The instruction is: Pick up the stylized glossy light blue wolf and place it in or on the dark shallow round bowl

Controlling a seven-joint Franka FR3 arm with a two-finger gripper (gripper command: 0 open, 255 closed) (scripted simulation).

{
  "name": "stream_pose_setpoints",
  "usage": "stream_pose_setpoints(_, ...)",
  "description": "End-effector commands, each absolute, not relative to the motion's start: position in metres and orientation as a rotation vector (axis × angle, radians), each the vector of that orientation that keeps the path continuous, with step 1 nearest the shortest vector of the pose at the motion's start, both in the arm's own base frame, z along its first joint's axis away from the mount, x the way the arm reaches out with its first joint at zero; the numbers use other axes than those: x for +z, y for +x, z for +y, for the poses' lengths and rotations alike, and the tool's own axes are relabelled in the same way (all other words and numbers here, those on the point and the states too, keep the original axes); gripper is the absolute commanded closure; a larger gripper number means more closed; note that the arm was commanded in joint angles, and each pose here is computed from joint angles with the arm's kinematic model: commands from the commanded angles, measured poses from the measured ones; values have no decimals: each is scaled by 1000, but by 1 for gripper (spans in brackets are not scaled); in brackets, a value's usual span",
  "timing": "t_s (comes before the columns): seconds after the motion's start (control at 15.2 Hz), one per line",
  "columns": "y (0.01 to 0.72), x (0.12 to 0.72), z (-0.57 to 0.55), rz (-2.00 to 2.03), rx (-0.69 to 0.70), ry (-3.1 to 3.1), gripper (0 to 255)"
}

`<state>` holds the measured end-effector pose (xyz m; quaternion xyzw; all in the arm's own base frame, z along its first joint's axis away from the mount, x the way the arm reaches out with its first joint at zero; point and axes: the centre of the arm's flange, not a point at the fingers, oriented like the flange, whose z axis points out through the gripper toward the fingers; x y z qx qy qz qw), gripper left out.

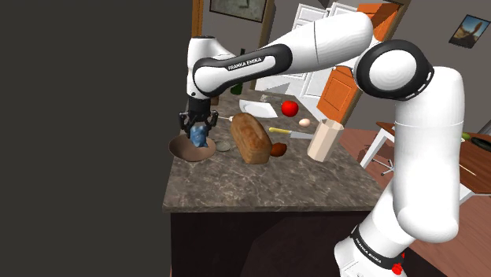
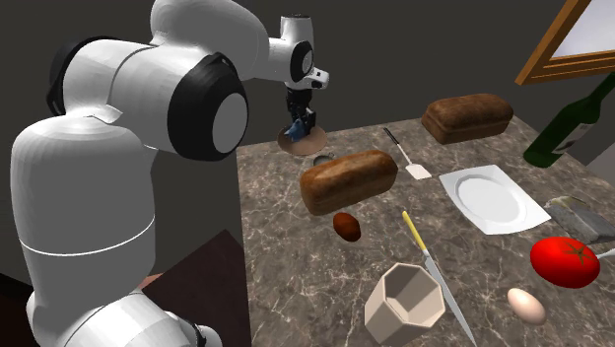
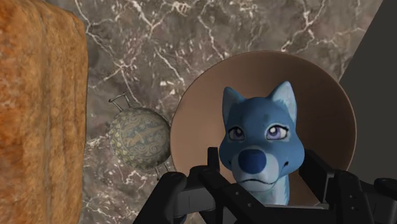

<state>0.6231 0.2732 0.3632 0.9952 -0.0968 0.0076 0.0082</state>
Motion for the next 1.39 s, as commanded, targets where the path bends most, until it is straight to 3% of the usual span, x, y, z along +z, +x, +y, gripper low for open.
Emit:
stream_pose_setpoints(0.0, 623, 363, 273, -302, 24, 3111, 255)
stream_pose_setpoints(0.13, 623, 363, 273, -302, 24, 3111, 255)
stream_pose_setpoints(0.2, 623, 363, 273, -302, 24, 3111, 0)
stream_pose_setpoints(0.53, 623, 363, 273, -302, 24, 3111, 0)
stream_pose_setpoints(0.79, 622, 413, 274, -302, 24, 3111, 0)
stream_pose_setpoints(1.32, 622, 413, 274, -302, 24, 3111, 0)
